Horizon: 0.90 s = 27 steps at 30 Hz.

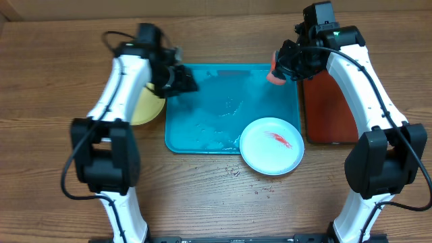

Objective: Clean dirty plates on tray and stack at the side
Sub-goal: 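Move left gripper to the white plate rim and grasp it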

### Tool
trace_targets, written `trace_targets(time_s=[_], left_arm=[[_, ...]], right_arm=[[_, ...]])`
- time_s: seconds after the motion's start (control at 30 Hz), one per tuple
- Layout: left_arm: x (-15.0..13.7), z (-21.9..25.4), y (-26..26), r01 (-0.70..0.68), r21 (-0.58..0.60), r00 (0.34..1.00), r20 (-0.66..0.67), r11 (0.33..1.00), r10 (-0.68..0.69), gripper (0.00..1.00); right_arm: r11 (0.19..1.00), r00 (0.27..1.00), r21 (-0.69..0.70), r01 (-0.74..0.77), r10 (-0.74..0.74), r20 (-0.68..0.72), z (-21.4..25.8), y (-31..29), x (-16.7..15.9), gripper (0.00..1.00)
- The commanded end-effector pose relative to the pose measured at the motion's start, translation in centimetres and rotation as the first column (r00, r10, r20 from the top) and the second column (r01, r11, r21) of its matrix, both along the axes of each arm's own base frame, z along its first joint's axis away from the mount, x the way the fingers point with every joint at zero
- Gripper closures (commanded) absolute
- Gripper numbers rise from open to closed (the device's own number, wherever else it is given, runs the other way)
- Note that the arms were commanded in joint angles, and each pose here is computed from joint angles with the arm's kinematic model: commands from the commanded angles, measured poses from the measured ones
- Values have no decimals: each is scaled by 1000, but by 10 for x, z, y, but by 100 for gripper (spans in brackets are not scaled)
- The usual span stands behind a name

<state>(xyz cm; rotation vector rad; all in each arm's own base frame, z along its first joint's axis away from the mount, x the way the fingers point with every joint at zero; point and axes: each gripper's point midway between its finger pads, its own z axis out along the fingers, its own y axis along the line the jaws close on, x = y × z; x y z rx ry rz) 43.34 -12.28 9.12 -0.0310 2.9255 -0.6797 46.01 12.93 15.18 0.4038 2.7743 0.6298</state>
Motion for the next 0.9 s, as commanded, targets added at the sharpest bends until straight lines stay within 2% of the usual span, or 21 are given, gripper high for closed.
trace_targets(time_s=[0.0, 0.1, 0.27, 0.5, 0.63, 0.77, 0.83, 0.87], left_arm=[[-25, 20, -77, 189, -43, 981, 45, 981, -187, 31], [-34, 14, -94, 205, 40, 978, 41, 978, -207, 30], [-54, 14, -134, 363, 52, 926, 90, 930, -367, 29], [-81, -13, -144, 495, 69, 863, 73, 866, -500, 28], [-103, -28, -149, 552, 26, 832, 42, 833, -553, 33], [-114, -41, -149, 573, 31, 819, 20, 819, -573, 38], [-117, -50, -146, 585, 54, 809, 15, 809, -587, 53], [-117, -55, -140, 583, 95, 810, 5, 807, -586, 55]], right_arm=[[1000, 1000, 1, -2, 2, 13, 4, 0, 2, 96], [1000, 1000, 1, -2, 2, 12, 4, -1, 2, 96], [1000, 1000, 1, -2, 2, 12, 4, 0, 2, 96], [1000, 1000, 1, -2, 2, 12, 4, 0, 2, 96], [1000, 1000, 1, -2, 2, 12, 4, 0, 2, 96], [1000, 1000, 1, -2, 2, 12, 4, 0, 2, 96], [1000, 1000, 1, -2, 2, 12, 4, 0, 2, 96], [1000, 1000, 1, -2, 2, 12, 4, 0, 2, 96]])
